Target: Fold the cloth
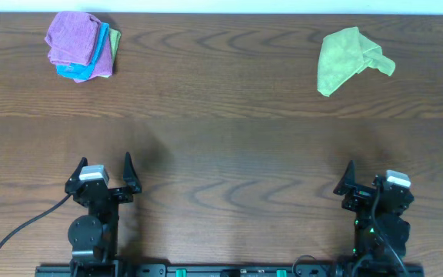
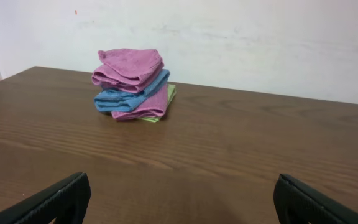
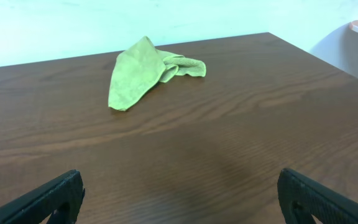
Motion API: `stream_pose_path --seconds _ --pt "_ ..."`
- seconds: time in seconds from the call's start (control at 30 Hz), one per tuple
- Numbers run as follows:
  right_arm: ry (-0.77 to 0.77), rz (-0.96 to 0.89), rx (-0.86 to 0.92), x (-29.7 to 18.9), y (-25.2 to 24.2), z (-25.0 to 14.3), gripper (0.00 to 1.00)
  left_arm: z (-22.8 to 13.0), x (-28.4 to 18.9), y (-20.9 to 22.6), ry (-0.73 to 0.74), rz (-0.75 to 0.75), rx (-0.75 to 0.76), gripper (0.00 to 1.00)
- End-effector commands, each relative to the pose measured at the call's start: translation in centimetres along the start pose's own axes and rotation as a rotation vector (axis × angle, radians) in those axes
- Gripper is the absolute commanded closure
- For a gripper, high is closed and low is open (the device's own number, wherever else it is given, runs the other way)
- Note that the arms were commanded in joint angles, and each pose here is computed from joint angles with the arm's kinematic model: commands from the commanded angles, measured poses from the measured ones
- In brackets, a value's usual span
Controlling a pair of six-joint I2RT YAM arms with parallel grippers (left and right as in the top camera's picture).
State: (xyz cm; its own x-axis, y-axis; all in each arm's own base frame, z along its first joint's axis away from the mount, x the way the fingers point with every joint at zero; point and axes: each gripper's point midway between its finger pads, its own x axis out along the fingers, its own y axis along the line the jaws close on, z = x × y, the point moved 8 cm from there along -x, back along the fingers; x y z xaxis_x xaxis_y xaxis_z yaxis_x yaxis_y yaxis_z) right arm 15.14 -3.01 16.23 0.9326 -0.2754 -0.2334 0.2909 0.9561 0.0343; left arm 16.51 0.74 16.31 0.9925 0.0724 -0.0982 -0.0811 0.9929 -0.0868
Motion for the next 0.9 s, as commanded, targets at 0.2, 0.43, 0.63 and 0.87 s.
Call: stream_pose_path --seconds 0.2,0.43,0.63,0.87 --pt "0.002 0.025 -0.017 0.0 0.3 -0.3 0.01 -1.4 0.1 0.3 0.059 0.023 0.001 0.04" --pt "-0.020 0.035 -0.012 0.0 0.4 0.1 0.01 -1.4 0.1 0.3 0.059 0.023 0.001 0.05" --pt "-0.368 0.064 0.130 -1.1 0.6 5.8 0.01 -1.4 0.1 0.3 0.059 0.023 0.001 0.05" --pt "-0.433 0.017 0.216 0.0 0.0 9.5 0.01 -1.4 0.1 0.3 0.059 0.023 0.001 0.04"
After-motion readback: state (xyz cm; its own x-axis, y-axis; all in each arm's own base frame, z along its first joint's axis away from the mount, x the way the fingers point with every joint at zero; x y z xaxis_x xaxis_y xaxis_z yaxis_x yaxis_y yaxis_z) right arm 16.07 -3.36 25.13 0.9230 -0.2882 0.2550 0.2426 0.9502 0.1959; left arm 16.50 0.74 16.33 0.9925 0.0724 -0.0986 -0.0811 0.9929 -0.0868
